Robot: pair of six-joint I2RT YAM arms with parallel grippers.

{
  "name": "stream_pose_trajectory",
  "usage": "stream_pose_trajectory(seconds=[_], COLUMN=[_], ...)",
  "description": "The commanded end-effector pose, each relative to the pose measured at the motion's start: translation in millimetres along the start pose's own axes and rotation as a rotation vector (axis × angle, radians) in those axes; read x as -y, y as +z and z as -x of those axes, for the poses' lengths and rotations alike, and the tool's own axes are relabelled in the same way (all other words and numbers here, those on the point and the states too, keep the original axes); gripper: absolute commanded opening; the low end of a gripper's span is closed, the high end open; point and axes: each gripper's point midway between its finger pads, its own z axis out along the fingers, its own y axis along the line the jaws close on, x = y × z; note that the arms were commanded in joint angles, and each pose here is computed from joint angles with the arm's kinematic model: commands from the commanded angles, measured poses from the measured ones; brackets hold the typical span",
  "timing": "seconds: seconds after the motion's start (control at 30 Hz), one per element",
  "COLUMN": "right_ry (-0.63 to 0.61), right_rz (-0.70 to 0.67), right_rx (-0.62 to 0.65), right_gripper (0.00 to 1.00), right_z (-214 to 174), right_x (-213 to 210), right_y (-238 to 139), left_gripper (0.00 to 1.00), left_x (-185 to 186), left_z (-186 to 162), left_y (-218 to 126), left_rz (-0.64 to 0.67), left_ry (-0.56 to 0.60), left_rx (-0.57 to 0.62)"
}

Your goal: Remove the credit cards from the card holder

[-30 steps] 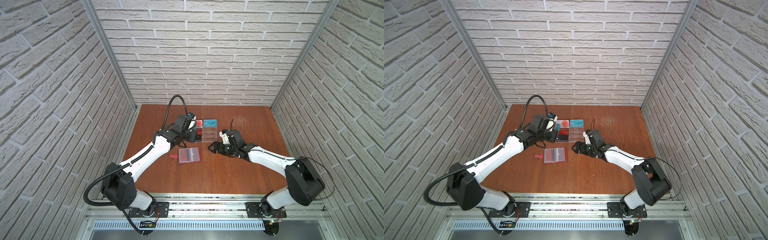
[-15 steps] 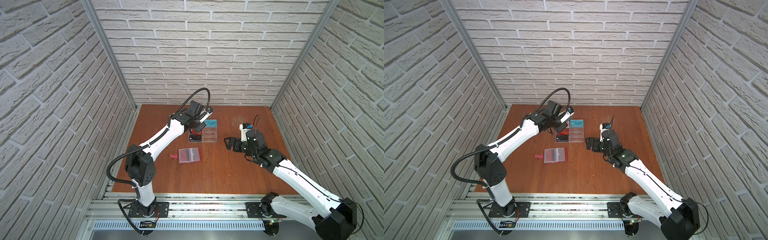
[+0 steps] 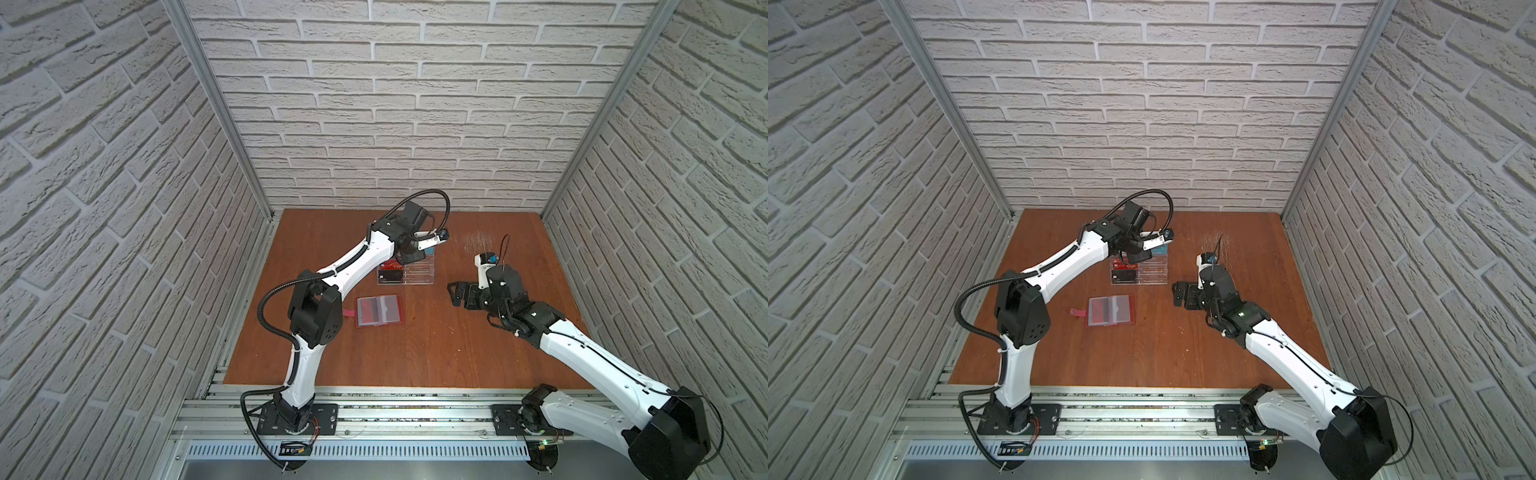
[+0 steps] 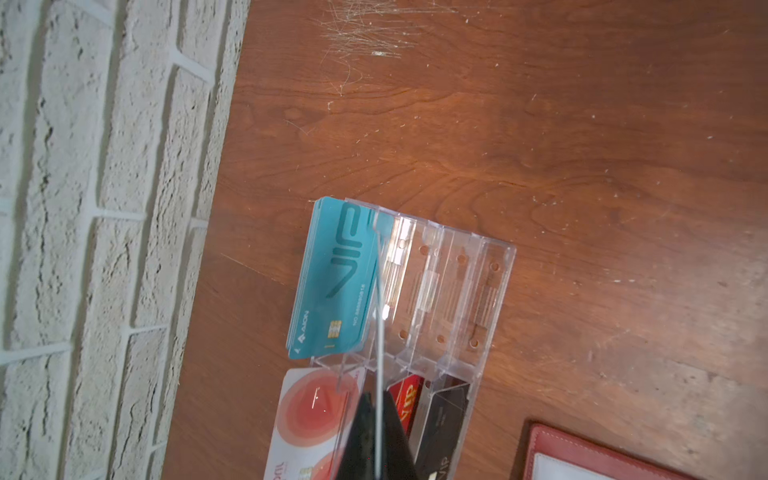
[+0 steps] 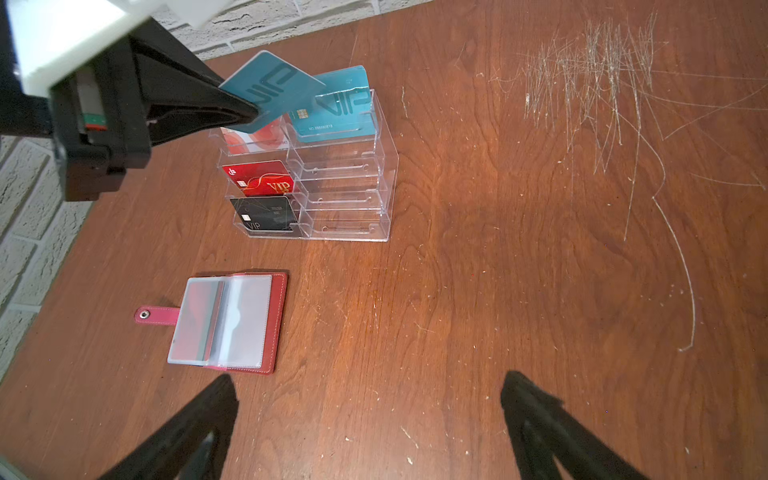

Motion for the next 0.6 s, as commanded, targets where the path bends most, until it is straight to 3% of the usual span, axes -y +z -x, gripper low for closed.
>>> stream_pose_trajectory(seconds=[0.0,0.57], right_ry=[-0.010,-0.003], right_rz=[0.029,0.034], right_rx=[0.064,0.100], right_gripper=[1.00,1.00], right_z=[11,13], right_x=[-5,-3], right_y=[-5,-7], left_gripper=[0.00,0.00], left_x=[1,-23], left_z=[7,-8], left_y=[5,36], left_rz=[-0.015,0.007], left_ry=[0.084,0.215], left_rx=[0.016,-0.064])
